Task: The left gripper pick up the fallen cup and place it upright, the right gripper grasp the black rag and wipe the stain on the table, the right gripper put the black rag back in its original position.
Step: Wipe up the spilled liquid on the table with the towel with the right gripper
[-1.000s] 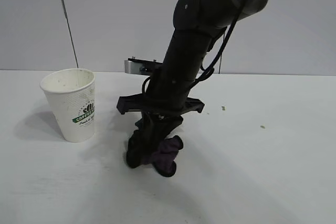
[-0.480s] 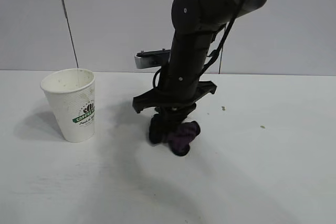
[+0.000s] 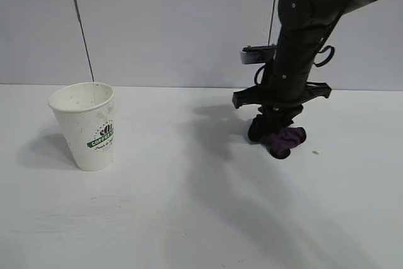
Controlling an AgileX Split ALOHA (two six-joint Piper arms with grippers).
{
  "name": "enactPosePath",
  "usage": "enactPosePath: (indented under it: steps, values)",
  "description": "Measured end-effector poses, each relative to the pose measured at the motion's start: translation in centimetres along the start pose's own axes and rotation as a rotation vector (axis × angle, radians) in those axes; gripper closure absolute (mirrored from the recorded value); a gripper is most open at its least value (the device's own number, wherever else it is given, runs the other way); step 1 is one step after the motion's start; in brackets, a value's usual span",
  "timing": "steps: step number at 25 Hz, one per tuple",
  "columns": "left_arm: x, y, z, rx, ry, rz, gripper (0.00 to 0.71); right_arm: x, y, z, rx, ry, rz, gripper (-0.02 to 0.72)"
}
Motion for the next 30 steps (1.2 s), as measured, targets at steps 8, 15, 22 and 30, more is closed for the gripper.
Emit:
enactPosePath:
  steps: [8, 15, 22, 30]
  values:
    - [0.0, 0.0, 0.0, 0.000, 0.000, 0.000, 0.023, 0.9, -1.0, 4.5, 0.039, 0.283, -0.130, 0.633]
    - [0.0, 0.0, 0.0, 0.000, 0.000, 0.000, 0.023, 1.2, 4.4, 4.7, 0.107, 0.304, -0.335, 0.633]
    - [0.0, 0.0, 0.0, 0.000, 0.000, 0.000, 0.023, 1.2, 9.7, 3.7, 0.154, 0.227, -0.405, 0.633]
    - [0.0, 0.0, 0.0, 0.000, 0.000, 0.000, 0.023, 1.4, 11.8, 2.5, 0.154, 0.156, -0.401, 0.400]
Point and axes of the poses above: a point on each arm's last joint axis where the gripper is mounted, x pointing back along that axis away from the gripper, y along the wrist's bending axis when the last joint is at zero, z = x × y, the point moved 6 cm from there along -x, pointing out along that axis toward the gripper, and after that the axes turned 6 degrees about x, right-handed, at the moved point
